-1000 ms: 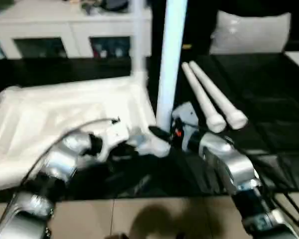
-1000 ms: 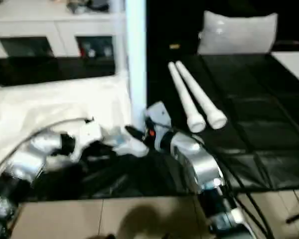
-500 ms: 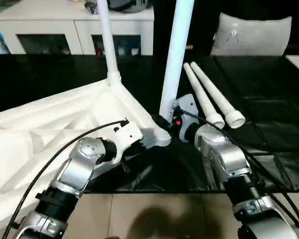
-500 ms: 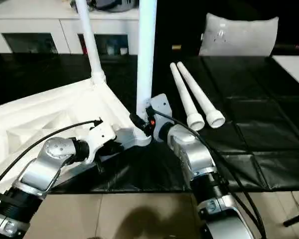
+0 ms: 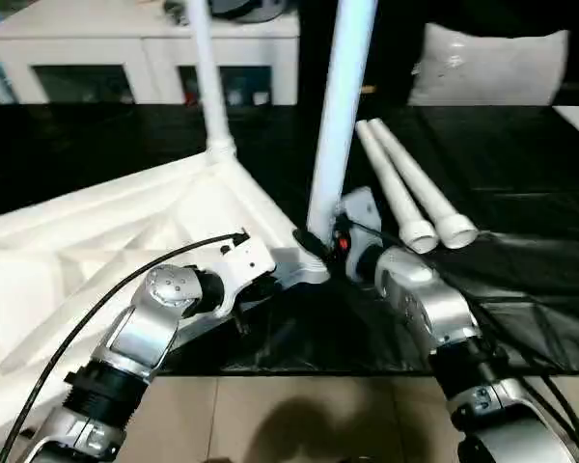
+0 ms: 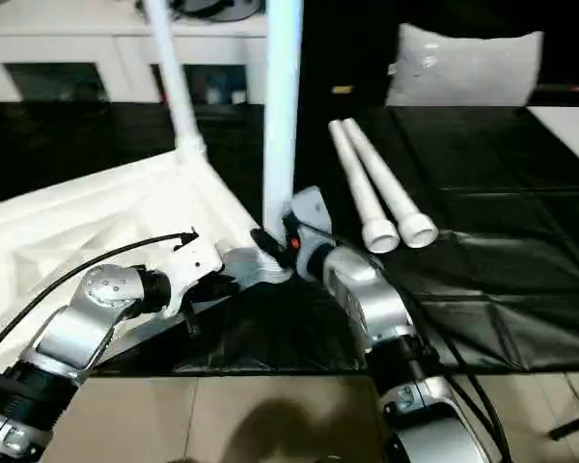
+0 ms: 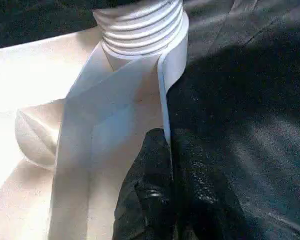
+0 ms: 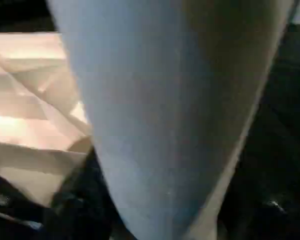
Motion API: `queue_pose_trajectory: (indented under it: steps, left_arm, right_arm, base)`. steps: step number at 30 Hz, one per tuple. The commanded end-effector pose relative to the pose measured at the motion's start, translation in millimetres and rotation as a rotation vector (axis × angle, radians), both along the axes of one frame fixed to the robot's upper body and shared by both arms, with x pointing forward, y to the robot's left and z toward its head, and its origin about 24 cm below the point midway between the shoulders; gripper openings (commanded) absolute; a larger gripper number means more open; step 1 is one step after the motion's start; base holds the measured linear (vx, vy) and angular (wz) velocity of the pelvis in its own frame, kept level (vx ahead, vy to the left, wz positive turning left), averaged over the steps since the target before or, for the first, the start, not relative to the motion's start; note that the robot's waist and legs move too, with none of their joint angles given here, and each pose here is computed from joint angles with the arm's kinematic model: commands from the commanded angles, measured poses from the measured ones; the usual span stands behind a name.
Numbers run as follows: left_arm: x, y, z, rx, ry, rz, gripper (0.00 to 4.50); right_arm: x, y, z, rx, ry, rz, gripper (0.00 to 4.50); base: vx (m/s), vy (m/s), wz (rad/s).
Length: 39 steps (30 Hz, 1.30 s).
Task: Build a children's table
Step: Rotate leg to tighten
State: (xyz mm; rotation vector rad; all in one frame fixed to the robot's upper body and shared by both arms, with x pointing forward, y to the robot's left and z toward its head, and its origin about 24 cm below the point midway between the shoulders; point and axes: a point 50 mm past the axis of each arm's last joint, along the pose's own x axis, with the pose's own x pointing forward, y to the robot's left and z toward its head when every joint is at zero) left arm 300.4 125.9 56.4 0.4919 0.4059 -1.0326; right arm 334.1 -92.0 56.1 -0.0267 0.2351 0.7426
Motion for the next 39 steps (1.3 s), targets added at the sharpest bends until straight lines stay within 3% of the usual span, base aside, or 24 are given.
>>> queue_pose_trajectory:
  steps: [1, 14, 18, 23, 32, 39]
  left_arm:
    - [6.7, -6.2, 20.3, -0.025, -0.090, -0.072, 0.00]
    - [15.5, 4.2, 17.3, 0.022, -0.079, -0.152, 0.00]
    - [13.9, 6.4, 14.2, 0.045, -0.065, -0.233, 0.00]
    - [11.6, 10.7, 11.7, 0.093, -0.041, -0.354, 0.00]
    - [6.7, 6.6, 12.2, 0.132, -0.018, -0.516, 0.00]
    - [4.9, -0.3, 14.2, 0.139, -0.023, -0.593, 0.00]
  right_arm:
    - [-11.4, -19.3, -34.1, -0.067, 0.138, -0.044, 2.98]
    - [-30.3, -52.2, -17.1, -0.025, -0.066, 0.046, 4.23]
    - [-36.4, -68.3, -5.1, -0.011, -0.105, 0.113, 4.46]
    - [-42.8, -80.9, 7.0, -0.071, -0.121, 0.257, 4.46]
    - [-47.6, -70.7, 9.6, -0.149, -0.081, 0.467, 4.46]
    - [-43.3, -61.0, 7.1, -0.136, -0.053, 0.511, 4.20]
  base:
    - [0.000, 0.000, 0.00]
    - [0.000, 0.000, 0.00]
    - [0.000, 0.000, 0.00]
    - [0.000, 0.000, 0.00]
    - [0.000, 0.000, 0.00]
    - [0.000, 0.000, 0.00]
